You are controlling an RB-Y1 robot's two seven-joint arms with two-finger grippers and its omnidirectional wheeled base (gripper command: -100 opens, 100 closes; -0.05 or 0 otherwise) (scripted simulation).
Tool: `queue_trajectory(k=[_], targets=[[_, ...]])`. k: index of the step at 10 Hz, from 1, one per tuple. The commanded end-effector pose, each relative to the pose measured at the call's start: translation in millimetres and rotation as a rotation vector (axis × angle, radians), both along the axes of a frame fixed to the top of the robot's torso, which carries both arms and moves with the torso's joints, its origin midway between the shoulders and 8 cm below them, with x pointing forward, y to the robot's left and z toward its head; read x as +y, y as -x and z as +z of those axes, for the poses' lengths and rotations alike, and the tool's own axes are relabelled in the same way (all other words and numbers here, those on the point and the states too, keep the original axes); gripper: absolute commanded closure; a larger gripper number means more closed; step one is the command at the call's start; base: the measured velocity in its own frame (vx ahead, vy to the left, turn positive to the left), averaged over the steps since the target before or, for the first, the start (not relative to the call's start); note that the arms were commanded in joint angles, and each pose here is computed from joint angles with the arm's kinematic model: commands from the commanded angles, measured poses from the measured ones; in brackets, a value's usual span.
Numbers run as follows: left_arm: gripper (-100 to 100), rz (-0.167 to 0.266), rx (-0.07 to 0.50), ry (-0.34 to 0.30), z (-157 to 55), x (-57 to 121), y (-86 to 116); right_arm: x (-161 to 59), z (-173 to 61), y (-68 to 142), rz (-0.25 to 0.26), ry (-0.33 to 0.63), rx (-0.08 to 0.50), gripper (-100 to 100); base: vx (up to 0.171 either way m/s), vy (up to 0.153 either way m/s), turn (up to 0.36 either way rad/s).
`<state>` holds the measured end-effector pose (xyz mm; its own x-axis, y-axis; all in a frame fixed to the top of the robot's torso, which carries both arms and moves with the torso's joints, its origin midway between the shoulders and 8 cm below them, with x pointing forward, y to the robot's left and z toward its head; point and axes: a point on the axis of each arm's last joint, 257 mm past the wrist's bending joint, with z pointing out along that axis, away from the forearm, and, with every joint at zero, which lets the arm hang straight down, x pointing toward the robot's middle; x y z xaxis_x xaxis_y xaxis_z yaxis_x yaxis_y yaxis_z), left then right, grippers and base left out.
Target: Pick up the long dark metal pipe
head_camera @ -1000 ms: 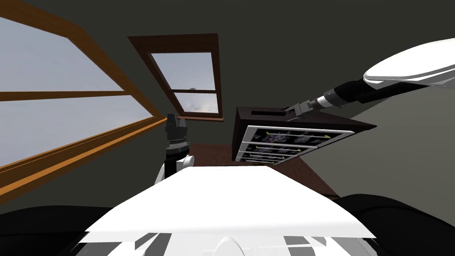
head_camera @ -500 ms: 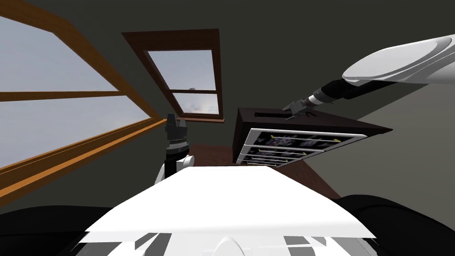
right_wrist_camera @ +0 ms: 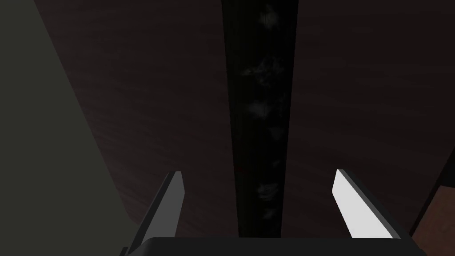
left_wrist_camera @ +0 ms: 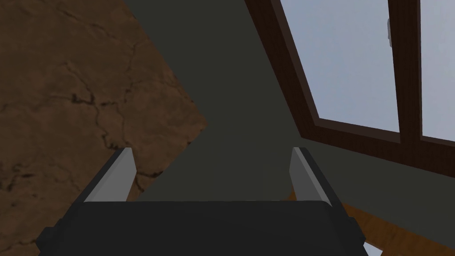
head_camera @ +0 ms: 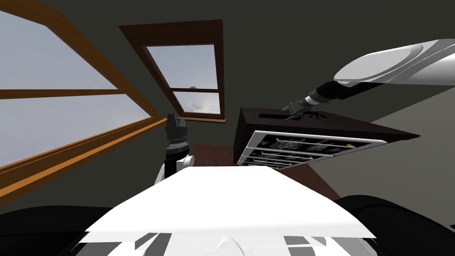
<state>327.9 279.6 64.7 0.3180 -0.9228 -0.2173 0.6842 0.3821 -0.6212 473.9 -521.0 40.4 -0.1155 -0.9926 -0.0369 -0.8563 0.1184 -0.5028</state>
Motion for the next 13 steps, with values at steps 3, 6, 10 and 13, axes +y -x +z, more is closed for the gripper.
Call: queue_trajectory(k=[3, 6, 10, 13], targets=[[0, 0.0, 0.0, 0.0, 0.0, 0.0, 0.0, -28.7, -8.1, 1.1, -0.116, -0.005, 0.001, -100, -0.153, -0.094, 0.346], [0, 0.0, 0.0, 0.0, 0.0, 0.0, -0.1, -53.8, -13.5, 3.8, -0.213, -0.004, 0.0, -100, -0.181, -0.074, 0.313], [0, 0.0, 0.0, 0.0, 0.0, 0.0, 0.0, -72.8, -16.3, 8.5, -0.287, 0.002, -0.004, -100, -0.144, -0.046, 0.28], [0, 0.0, 0.0, 0.0, -0.1, 0.1, 0.0, -73.4, -15.2, 7.7, -0.292, 0.001, -0.008, 100, -0.006, -0.002, -0.003]])
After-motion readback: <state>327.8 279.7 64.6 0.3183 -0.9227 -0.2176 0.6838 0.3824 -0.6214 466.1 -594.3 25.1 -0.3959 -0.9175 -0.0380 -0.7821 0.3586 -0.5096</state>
